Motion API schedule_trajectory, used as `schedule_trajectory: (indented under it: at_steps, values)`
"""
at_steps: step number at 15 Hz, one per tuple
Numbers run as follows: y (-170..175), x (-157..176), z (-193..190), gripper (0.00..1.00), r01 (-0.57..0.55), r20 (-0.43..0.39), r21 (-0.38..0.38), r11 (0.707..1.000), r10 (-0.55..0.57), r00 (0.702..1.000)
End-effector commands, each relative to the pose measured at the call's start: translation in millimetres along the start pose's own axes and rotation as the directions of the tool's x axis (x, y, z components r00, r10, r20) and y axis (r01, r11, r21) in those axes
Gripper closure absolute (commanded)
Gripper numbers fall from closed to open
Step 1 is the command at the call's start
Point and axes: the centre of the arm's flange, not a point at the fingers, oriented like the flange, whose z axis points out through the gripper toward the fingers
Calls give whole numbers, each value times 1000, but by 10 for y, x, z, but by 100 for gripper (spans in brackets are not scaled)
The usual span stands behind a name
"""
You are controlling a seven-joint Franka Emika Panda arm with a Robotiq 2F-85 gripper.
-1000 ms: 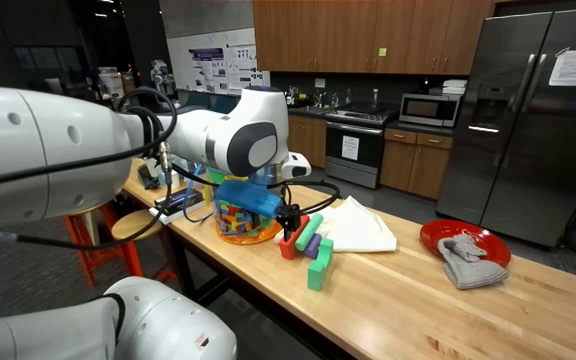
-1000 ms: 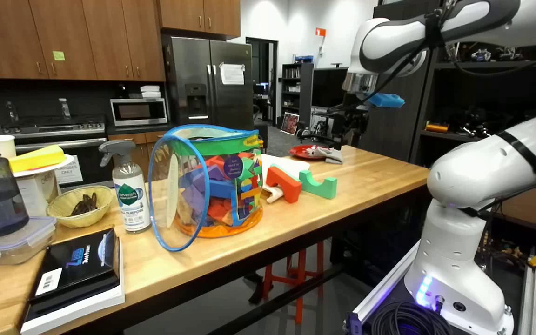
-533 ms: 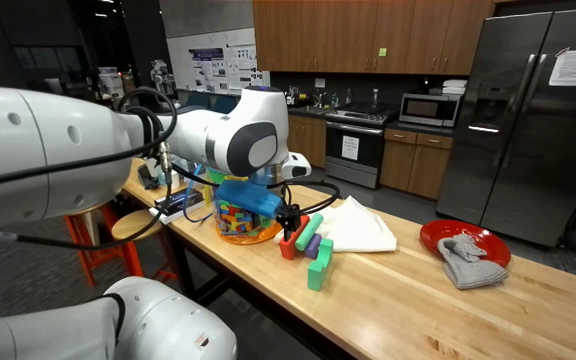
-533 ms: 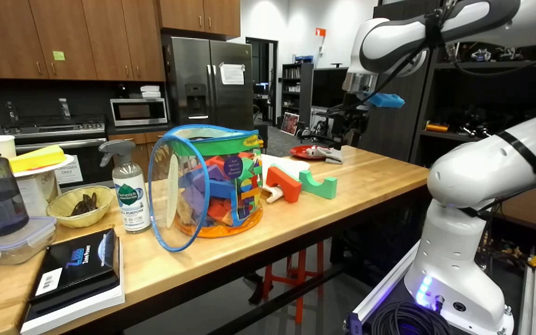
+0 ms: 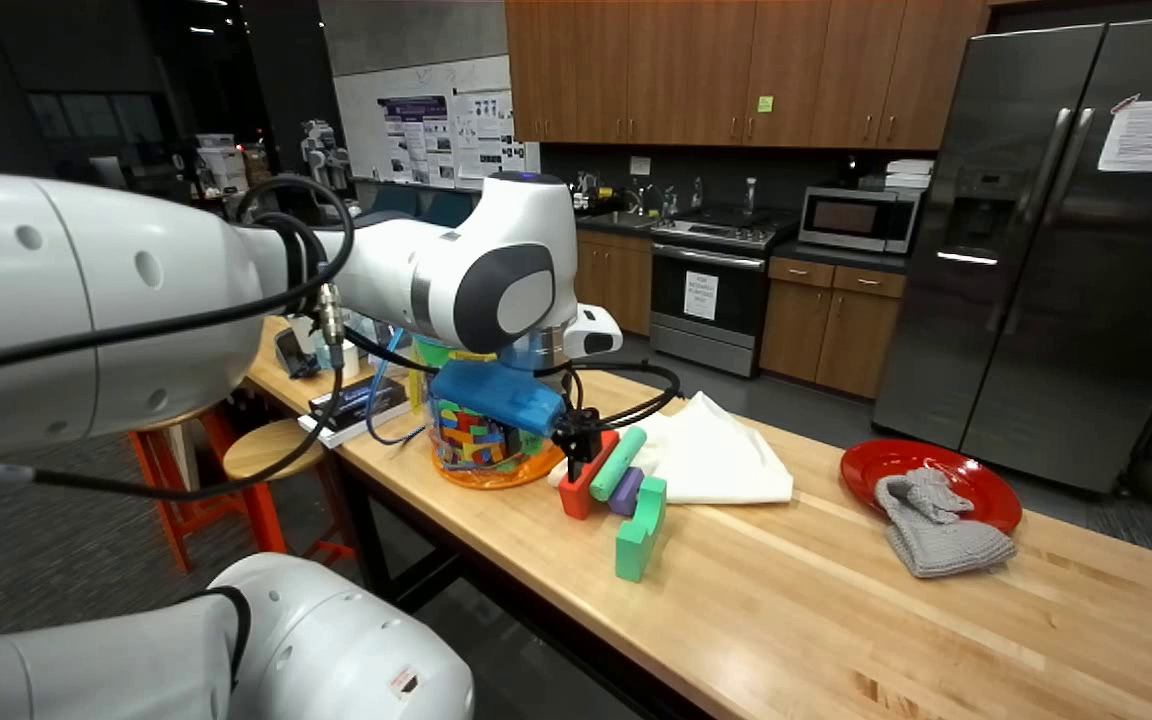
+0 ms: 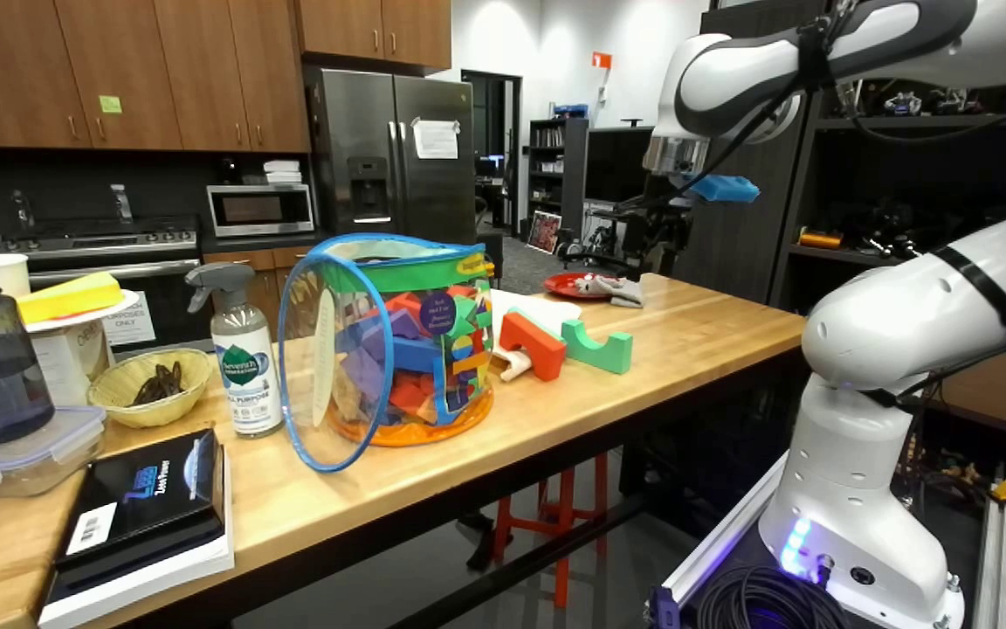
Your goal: Remove one purple block from the clear bag and put it on the counter.
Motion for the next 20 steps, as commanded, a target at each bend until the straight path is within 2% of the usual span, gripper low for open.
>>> schedule_trajectory:
  at_steps: [1, 8, 13, 16, 20]
  values:
    - [0, 0, 0, 0, 0, 0, 0, 1000, 0, 1000]
    - [0, 0, 0, 0, 0, 0, 0, 1000, 0, 1000]
    - [-140, 401, -618, 0, 48, -149, -16, 999, -50, 988]
    - [-365, 633, -1005, 0, 107, -227, -32, 994, -111, 967]
    - [-811, 1001, -1264, 0, 219, -283, -49, 975, -223, 933]
